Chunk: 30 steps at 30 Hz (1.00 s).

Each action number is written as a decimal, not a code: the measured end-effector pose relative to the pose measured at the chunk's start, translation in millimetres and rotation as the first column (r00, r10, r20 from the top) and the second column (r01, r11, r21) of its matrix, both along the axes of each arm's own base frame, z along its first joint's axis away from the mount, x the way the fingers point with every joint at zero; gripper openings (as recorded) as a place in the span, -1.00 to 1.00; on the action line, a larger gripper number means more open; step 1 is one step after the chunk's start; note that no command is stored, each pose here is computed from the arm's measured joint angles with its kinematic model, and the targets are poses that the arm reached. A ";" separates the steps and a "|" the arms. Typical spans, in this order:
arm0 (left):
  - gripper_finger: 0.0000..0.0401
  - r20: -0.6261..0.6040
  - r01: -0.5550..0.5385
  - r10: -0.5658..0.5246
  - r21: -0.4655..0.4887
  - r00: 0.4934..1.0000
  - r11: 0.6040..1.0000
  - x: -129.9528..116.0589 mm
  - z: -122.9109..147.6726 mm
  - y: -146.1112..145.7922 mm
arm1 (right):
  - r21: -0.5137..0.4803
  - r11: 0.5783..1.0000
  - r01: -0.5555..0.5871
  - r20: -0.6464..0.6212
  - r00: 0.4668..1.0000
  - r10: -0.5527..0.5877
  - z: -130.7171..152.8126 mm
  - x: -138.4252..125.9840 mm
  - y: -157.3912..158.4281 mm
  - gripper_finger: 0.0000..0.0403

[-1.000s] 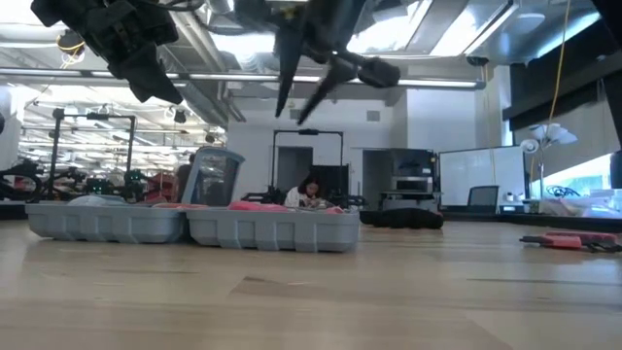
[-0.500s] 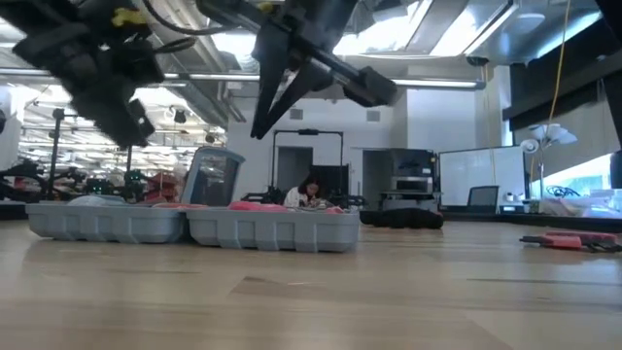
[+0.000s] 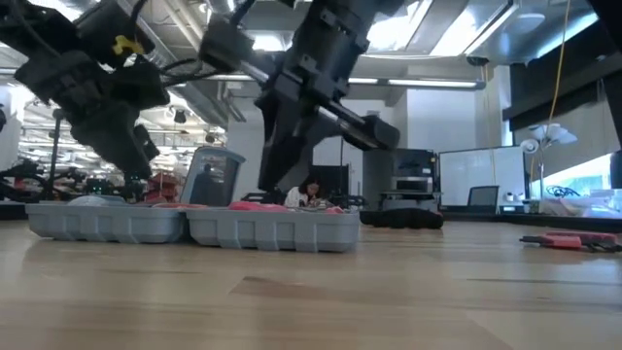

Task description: Prefit tool cases

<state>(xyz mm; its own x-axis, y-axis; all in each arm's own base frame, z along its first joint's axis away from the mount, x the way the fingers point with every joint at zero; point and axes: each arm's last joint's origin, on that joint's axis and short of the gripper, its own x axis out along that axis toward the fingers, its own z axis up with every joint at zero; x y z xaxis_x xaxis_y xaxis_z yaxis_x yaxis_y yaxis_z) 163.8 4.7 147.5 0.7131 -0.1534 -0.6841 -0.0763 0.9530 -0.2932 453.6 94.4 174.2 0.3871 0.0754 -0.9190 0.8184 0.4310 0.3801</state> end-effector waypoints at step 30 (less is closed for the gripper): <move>-1.00 -0.021 -0.004 0.004 0.001 1.000 1.000 11.1 -11.0 1.0 | 0.039 0.998 -0.048 -0.001 0.999 0.048 -25.3 13.4 1.0 -1.00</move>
<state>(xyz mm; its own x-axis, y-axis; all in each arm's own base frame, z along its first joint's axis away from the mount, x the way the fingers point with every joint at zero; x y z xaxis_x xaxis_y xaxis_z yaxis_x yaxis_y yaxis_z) 174.9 5.7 136.5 0.6993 -0.1502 -0.6988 -0.0861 0.9528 -0.2910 467.0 95.4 148.8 0.3803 0.1294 -0.9157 0.7979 0.4548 0.3957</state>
